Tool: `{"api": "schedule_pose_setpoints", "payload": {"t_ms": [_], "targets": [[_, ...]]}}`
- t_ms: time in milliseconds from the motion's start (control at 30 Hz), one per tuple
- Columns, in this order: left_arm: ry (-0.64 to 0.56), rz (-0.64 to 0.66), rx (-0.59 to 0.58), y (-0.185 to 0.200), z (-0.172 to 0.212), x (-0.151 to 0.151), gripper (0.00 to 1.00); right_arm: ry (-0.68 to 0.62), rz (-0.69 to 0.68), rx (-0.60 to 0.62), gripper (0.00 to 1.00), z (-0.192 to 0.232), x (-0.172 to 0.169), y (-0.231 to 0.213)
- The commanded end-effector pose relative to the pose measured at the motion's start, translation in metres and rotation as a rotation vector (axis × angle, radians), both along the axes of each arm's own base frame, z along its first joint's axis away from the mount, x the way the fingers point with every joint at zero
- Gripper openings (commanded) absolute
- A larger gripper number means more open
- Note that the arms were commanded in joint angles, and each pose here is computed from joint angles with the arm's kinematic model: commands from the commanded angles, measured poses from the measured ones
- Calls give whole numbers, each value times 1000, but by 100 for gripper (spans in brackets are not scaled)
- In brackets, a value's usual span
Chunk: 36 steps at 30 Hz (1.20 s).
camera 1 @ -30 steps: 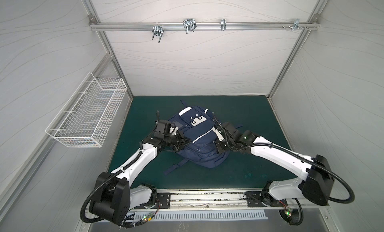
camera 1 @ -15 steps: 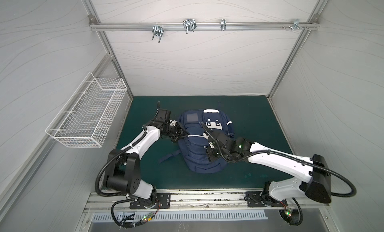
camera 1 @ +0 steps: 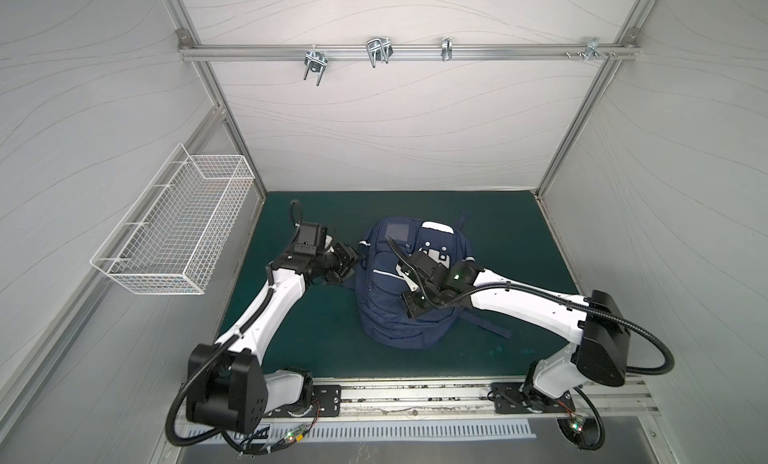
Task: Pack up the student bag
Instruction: 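Drag the zipper pull along the pocket edge with the right gripper while the left holds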
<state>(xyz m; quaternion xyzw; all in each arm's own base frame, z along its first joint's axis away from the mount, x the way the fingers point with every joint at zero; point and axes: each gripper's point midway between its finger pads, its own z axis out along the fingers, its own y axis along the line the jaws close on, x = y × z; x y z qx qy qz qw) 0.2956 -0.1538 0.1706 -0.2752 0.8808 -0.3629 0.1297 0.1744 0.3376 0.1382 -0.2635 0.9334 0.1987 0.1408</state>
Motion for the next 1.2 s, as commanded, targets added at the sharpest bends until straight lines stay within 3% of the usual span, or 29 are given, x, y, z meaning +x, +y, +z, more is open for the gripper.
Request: {"api": "schedule_pose_setpoints", "payload": {"t_ms": [0, 267, 333, 467, 600, 700, 1067, 1167], "targets": [[18, -43, 49, -25, -2, -24, 59, 45, -2, 27, 0, 5, -8, -6], [116, -40, 24, -43, -18, -41, 59, 56, 1, 88, 0, 12, -8, 4], [133, -25, -20, -49, -25, -38, 55, 58, -3, 102, 0, 15, -9, 5], [157, -42, -94, -66, -32, -28, 42, 63, -22, 119, 0, 16, -11, 2], [140, -50, -109, -71, -29, -18, 14, 59, -50, 90, 0, 11, -12, -11], [116, -28, -87, -61, -25, -8, 0, 58, -90, 52, 0, 5, -9, -31], [74, 82, 7, -8, -27, 21, 0, 74, -275, -73, 0, -20, 4, -136], [79, 92, 3, -2, -28, 22, 0, 67, -282, -62, 0, -17, 9, -143]]}}
